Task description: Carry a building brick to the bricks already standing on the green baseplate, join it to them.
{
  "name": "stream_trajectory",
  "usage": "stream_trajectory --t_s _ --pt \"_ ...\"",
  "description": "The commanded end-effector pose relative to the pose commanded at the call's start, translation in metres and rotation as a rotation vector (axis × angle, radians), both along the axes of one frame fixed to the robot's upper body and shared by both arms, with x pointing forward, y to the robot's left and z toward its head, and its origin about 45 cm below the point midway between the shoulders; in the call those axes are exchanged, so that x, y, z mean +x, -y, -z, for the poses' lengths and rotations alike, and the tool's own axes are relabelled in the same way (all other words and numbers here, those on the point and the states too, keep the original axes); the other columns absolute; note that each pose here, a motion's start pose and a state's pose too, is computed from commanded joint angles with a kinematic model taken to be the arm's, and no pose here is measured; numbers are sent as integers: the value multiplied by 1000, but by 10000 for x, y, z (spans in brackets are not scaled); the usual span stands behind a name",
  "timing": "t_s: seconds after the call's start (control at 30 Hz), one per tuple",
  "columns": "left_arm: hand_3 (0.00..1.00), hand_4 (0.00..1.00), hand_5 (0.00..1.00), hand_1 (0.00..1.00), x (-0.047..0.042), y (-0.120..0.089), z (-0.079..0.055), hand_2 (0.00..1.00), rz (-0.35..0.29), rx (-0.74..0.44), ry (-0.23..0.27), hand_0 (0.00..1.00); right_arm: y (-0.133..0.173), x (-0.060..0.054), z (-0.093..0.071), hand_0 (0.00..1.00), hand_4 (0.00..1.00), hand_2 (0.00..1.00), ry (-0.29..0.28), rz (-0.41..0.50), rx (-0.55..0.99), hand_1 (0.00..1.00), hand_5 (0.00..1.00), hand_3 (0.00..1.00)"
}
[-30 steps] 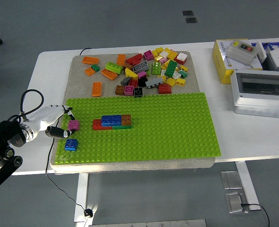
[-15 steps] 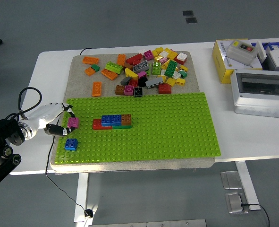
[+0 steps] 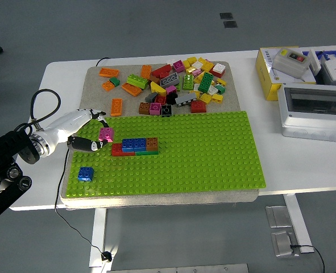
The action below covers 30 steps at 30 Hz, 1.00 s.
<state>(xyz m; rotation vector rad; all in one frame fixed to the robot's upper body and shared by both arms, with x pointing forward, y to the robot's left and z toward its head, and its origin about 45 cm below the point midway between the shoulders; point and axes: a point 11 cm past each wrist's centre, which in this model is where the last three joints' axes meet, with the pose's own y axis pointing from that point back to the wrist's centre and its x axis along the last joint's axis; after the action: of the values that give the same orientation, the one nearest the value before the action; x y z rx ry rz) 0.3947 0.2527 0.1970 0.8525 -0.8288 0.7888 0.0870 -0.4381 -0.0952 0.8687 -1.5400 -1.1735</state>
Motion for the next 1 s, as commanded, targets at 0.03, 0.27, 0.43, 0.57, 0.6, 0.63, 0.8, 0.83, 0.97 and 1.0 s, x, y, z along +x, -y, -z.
stream_trajectory --t_s 0.03,0.27,0.43,0.57,0.6,0.63,0.8,0.83,0.97,1.0 --pt "580 659 214 952 -2 28 8 914 5 -4 -5 998 0 2 0 703 658 555 1 0 0 642 998 769" --pt "582 659 214 951 5 110 94 915 11 -15 -36 998 -1 12 -1 704 658 552 5 -2 -1 642 998 769" --pt "582 659 214 951 16 88 163 915 0 -7 -51 998 -3 17 -1 704 657 550 7 -6 0 641 998 769" --pt "581 659 214 951 16 64 198 915 -7 -2 -60 998 -2 17 -1 704 657 550 7 -6 0 641 998 769" --pt "581 659 214 951 18 55 211 915 -10 1 -63 998 -2 20 -1 704 657 550 8 -7 0 641 998 769" --pt "581 659 214 951 20 48 218 915 -12 2 -64 998 -2 21 -2 704 657 550 8 -8 0 641 998 769" --pt "582 659 215 952 26 14 262 916 -20 16 -71 998 -5 24 -1 704 657 550 8 -9 0 641 998 769" --pt "582 659 215 952 27 10 269 916 -21 19 -72 998 -5 25 -1 704 657 550 8 -9 0 641 998 769" --pt "582 660 216 952 35 -3 290 916 -24 28 -72 998 -7 26 -1 704 657 550 8 -10 1 641 998 768" --pt "582 660 216 952 39 -6 295 916 -25 31 -72 998 -7 27 -1 704 657 550 9 -10 1 641 998 768"
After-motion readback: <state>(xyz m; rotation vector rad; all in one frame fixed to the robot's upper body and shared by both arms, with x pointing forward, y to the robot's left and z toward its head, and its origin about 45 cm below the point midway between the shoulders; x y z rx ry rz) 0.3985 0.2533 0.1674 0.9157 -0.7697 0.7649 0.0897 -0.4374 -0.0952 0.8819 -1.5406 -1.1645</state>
